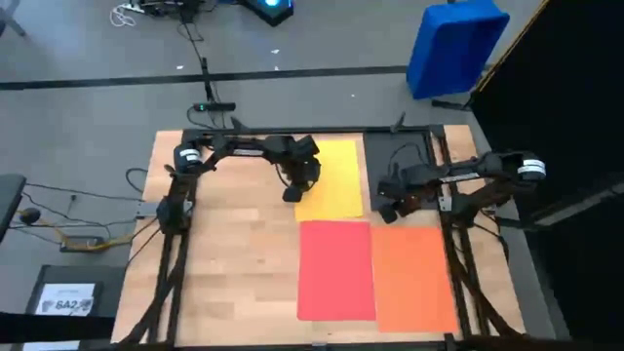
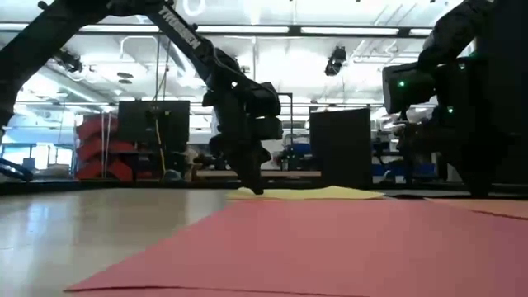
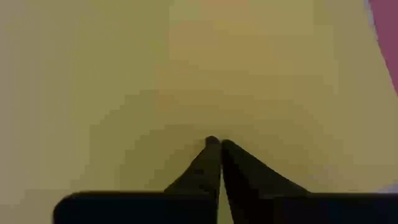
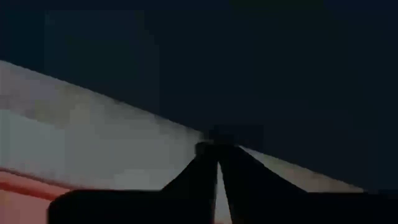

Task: Organize paper
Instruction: Stack the black the paper on top of the black paper

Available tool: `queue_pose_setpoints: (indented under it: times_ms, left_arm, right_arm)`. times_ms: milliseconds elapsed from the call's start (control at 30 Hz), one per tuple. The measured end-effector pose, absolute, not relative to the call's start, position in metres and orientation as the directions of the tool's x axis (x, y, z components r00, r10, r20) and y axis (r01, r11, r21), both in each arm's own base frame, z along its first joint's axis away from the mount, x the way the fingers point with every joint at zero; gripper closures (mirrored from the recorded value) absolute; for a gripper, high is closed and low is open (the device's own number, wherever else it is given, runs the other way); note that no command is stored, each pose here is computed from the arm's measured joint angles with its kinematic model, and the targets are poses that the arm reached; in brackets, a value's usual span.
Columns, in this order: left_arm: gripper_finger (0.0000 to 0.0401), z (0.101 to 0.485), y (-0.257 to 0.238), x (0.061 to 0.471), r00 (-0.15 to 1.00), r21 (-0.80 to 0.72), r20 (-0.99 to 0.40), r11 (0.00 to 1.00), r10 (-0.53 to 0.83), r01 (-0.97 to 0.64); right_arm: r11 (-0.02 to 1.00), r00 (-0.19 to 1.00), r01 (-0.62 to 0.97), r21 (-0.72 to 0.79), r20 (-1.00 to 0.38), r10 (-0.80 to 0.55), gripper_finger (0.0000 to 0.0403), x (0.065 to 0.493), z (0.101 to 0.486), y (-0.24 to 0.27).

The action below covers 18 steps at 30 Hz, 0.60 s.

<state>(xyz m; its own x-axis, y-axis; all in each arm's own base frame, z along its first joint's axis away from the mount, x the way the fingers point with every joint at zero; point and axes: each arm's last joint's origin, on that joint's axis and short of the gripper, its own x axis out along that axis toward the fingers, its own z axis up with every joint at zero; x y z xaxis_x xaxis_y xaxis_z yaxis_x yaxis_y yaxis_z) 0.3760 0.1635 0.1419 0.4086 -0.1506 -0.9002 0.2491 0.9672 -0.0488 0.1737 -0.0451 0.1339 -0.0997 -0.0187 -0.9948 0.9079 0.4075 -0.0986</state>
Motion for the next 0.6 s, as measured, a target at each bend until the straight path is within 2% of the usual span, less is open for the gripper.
queue_pose_setpoints:
  times_ms: [200,600]
  left_arm:
    - [0.0401,0.1434,0.168,0.3815,0.449,0.041,-0.891,0.973,-0.069,0.229]
    - [0.0401,0.1441,0.1714,0.3821,0.466,0.09,-0.883,0.955,-0.055,0.282]
  right_arm:
    - [0.407,-0.105,0.907,-0.109,-0.994,-0.032,0.0403,0.1735,0.1338,-0.0454]
    - [0.411,-0.104,0.905,-0.108,-0.994,-0.033,0.0403,0.1735,0.1338,-0.0455]
